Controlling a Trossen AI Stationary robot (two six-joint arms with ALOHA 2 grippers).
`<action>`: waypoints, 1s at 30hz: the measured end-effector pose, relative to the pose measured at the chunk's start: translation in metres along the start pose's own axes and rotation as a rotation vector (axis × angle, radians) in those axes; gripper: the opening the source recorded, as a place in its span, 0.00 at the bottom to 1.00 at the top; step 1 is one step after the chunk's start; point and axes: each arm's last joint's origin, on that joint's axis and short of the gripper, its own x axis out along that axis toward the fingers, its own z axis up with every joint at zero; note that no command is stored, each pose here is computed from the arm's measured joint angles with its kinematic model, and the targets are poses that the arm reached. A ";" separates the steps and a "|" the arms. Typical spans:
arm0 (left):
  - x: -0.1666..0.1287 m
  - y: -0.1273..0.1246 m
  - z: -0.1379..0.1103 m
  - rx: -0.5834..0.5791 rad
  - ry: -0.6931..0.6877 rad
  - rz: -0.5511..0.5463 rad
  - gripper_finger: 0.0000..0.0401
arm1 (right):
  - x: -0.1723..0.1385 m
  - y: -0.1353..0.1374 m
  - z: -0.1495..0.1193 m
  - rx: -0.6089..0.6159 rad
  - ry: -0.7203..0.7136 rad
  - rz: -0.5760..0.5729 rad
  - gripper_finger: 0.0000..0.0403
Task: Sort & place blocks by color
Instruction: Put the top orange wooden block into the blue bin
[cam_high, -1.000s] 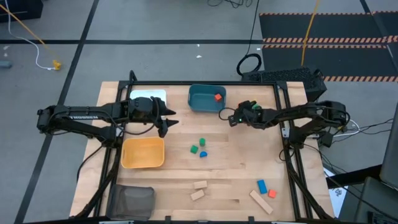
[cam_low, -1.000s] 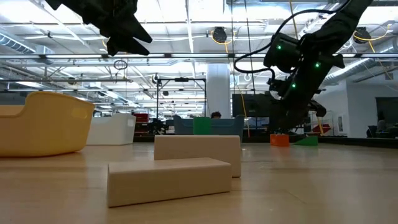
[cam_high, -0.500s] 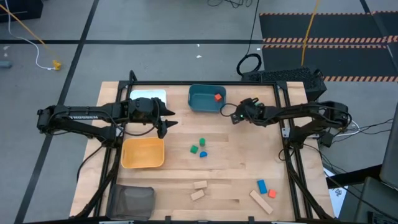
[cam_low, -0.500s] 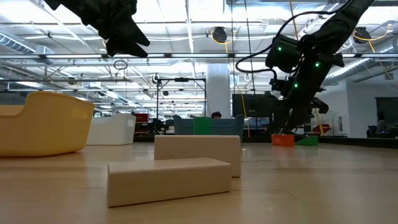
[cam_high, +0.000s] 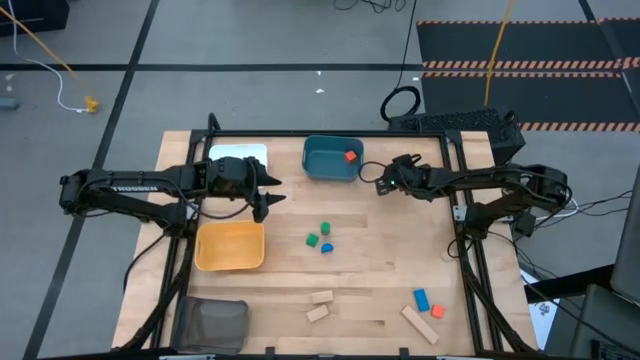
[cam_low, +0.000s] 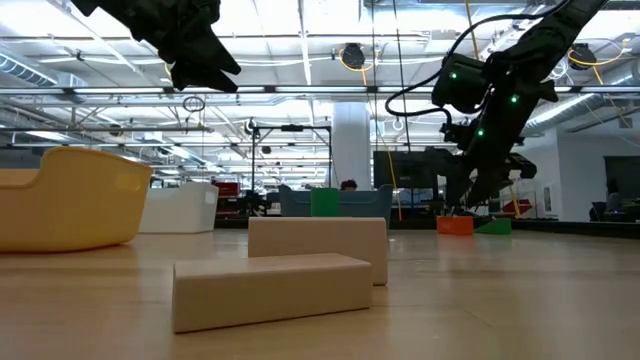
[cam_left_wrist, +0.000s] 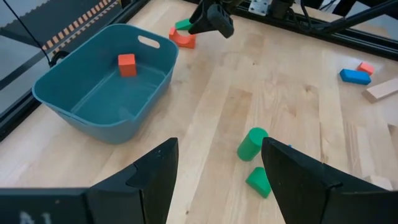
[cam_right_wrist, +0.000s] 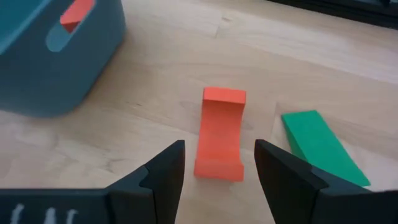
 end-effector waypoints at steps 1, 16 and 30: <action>0.000 0.000 0.000 0.000 0.000 0.000 0.58 | 0.001 0.000 0.000 0.001 0.003 -0.002 0.47; 0.000 0.000 0.000 -0.001 0.002 0.000 0.58 | 0.013 -0.004 -0.019 0.051 0.040 0.002 0.47; 0.000 0.000 0.000 -0.012 0.002 0.001 0.58 | 0.017 -0.005 -0.015 0.025 0.005 0.017 0.44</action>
